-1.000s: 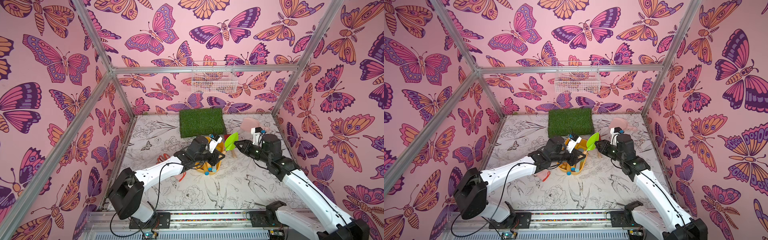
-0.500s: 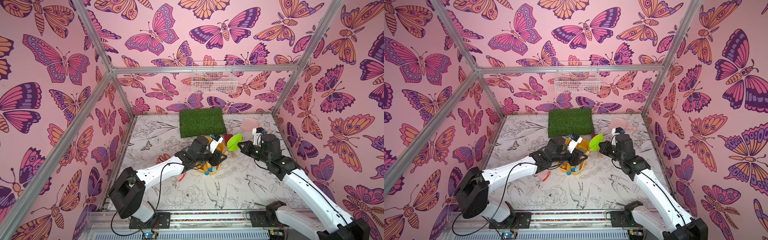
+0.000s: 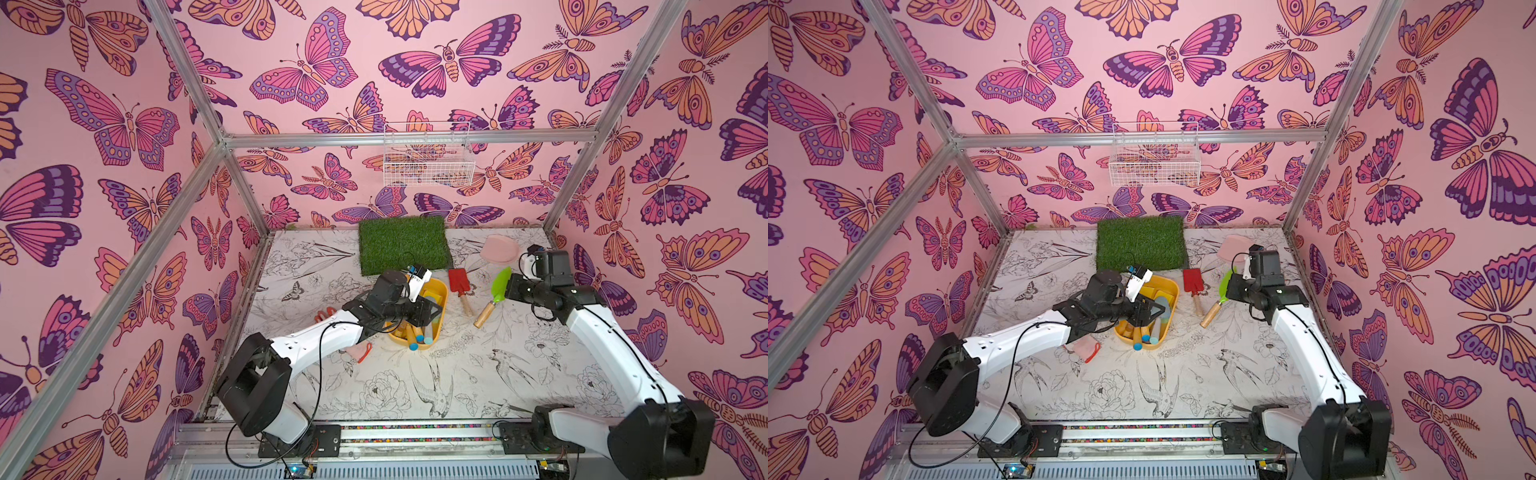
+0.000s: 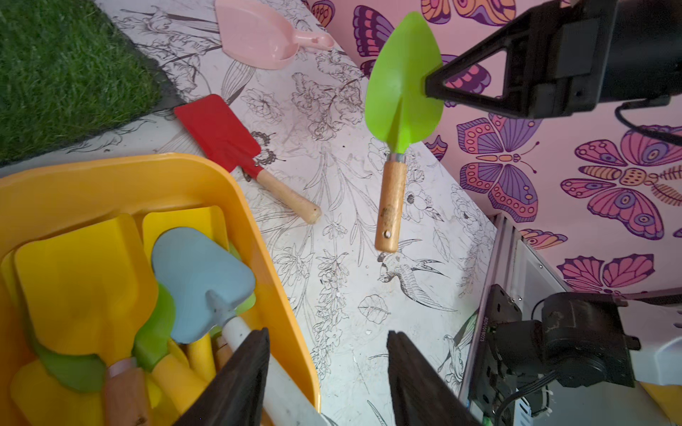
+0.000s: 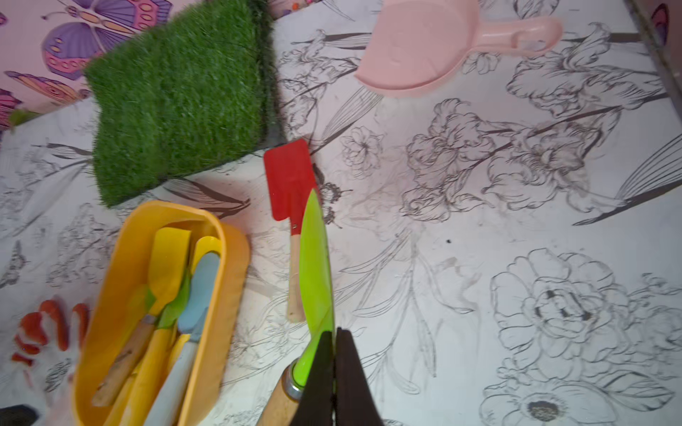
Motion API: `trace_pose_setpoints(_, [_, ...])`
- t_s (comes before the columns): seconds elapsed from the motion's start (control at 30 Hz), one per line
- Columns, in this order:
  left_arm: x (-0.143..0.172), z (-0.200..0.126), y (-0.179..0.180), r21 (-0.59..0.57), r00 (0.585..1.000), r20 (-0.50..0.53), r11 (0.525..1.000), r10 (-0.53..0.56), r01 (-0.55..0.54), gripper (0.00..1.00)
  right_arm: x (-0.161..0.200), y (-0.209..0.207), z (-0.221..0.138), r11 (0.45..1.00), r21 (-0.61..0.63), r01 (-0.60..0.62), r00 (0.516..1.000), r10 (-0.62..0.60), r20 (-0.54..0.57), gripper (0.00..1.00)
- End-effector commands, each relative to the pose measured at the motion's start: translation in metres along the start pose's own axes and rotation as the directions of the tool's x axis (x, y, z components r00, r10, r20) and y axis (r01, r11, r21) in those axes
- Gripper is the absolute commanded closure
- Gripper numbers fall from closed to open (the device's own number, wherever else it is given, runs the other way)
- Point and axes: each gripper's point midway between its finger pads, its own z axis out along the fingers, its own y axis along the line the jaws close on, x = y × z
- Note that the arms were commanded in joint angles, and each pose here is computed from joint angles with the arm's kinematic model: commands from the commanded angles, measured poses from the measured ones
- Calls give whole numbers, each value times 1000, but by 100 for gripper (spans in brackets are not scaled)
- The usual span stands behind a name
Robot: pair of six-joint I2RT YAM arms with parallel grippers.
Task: Take the shovel out of the storage box
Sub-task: Place the shovel at the center of the board.
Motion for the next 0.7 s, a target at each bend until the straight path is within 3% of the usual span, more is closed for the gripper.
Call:
trace_pose_setpoints(0.0, [6, -7, 10, -28, 1000, -6, 999, -28, 28, 44, -14, -9, 11, 997, -41, 64, 997, -66, -50, 100])
trace_pose_setpoints(0.2, [6, -7, 19, -34, 999, -10, 998, -44, 44, 44, -34, -31, 53, 990, -43, 133, 985, -137, -108, 100])
trace_pose_setpoints(0.33, [7, -3, 26, -43, 998, -17, 997, -57, 57, 45, -28, -34, 84, 978, -84, 189, 961, -202, -189, 100])
trace_pose_setpoints(0.67, [4, 2, 34, -48, 998, -24, 997, -54, 52, 47, -22, -31, 131, 958, -222, 184, 924, -245, -294, 100])
